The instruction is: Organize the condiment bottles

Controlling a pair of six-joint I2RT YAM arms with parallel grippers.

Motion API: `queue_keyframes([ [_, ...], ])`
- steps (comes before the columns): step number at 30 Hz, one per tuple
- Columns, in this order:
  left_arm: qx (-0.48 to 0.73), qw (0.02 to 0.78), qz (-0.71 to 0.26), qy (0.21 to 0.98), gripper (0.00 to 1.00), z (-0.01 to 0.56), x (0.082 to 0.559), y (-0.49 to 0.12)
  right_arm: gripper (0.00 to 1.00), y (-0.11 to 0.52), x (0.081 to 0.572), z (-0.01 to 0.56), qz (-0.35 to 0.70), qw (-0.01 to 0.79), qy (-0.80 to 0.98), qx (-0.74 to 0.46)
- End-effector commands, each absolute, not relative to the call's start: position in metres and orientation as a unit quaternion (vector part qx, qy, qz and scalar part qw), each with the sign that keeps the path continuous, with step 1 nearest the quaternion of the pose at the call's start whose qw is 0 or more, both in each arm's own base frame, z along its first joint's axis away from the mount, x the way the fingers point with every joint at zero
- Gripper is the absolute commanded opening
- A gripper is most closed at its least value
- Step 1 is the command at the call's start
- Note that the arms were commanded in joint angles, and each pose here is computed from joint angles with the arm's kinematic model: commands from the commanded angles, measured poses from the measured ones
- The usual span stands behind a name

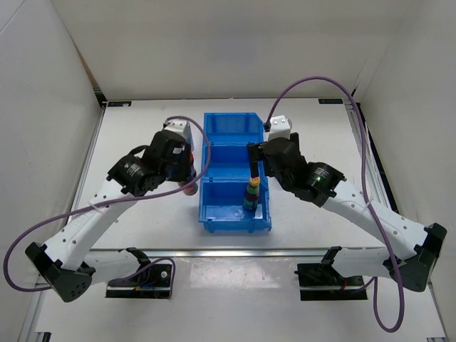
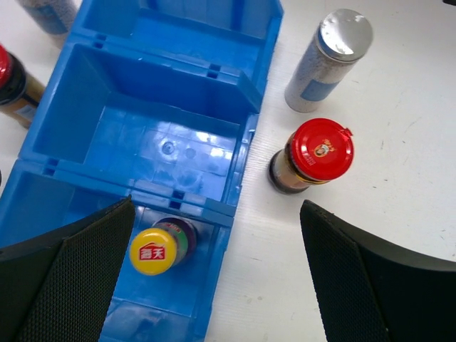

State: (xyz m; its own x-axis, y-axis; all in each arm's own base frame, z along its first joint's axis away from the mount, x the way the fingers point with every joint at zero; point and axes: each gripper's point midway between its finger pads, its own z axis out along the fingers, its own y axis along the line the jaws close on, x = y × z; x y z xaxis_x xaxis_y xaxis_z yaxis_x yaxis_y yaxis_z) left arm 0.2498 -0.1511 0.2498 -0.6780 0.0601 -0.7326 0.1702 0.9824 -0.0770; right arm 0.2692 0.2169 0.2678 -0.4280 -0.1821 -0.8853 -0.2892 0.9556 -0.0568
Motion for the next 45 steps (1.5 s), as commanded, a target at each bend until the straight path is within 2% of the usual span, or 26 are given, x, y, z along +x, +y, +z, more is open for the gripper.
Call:
queue_keyframes([
  [1, 0.083, 0.436, -0.128, 0.887, 0.11, 0.294, 0.26, -0.178, 1.0, 0.203, 0.275, 0.279, 0.054, 0.531, 0.839, -0.107],
  [7, 0.106, 0.455, -0.171, 0.867, 0.11, 0.311, 0.262, -0.208, 1.0, 0.179, 0.277, 0.286, 0.052, 0.537, 0.838, -0.081],
  [15, 0.136, 0.398, -0.199, 0.885, 0.11, 0.255, 0.258, -0.249, 1.0, 0.155, 0.276, 0.278, 0.034, 0.527, 0.847, -0.061],
  [20, 0.129, 0.371, -0.193, 0.899, 0.11, 0.214, 0.259, -0.255, 1.0, 0.145, 0.279, 0.276, 0.035, 0.524, 0.849, -0.049],
  [29, 0.14, 0.349, -0.16, 0.913, 0.11, 0.177, 0.269, -0.259, 1.0, 0.13, 0.291, 0.252, 0.013, 0.494, 0.869, -0.034],
  [32, 0.143, 0.34, -0.159, 0.916, 0.36, 0.171, 0.271, -0.263, 1.0, 0.124, 0.304, 0.23, -0.009, 0.465, 0.885, -0.027],
  [33, 0.143, 0.335, -0.155, 0.918, 0.55, 0.166, 0.271, -0.263, 1.0, 0.123, 0.309, 0.218, -0.012, 0.447, 0.894, -0.031],
  [35, 0.143, 0.336, -0.156, 0.918, 0.69, 0.167, 0.273, -0.265, 1.0, 0.121, 0.317, 0.207, -0.018, 0.428, 0.903, -0.035],
  [36, 0.143, 0.335, -0.156, 0.918, 0.87, 0.167, 0.273, -0.265, 1.0, 0.122, 0.32, 0.206, -0.013, 0.423, 0.905, -0.035],
  [37, 0.143, 0.339, -0.158, 0.916, 1.0, 0.171, 0.275, -0.267, 1.0, 0.125, 0.323, 0.203, -0.012, 0.422, 0.906, -0.046],
  [45, 0.14, 0.37, -0.174, 0.902, 1.0, 0.21, 0.278, -0.267, 1.0, 0.132, 0.356, 0.169, -0.034, 0.369, 0.927, -0.049],
])
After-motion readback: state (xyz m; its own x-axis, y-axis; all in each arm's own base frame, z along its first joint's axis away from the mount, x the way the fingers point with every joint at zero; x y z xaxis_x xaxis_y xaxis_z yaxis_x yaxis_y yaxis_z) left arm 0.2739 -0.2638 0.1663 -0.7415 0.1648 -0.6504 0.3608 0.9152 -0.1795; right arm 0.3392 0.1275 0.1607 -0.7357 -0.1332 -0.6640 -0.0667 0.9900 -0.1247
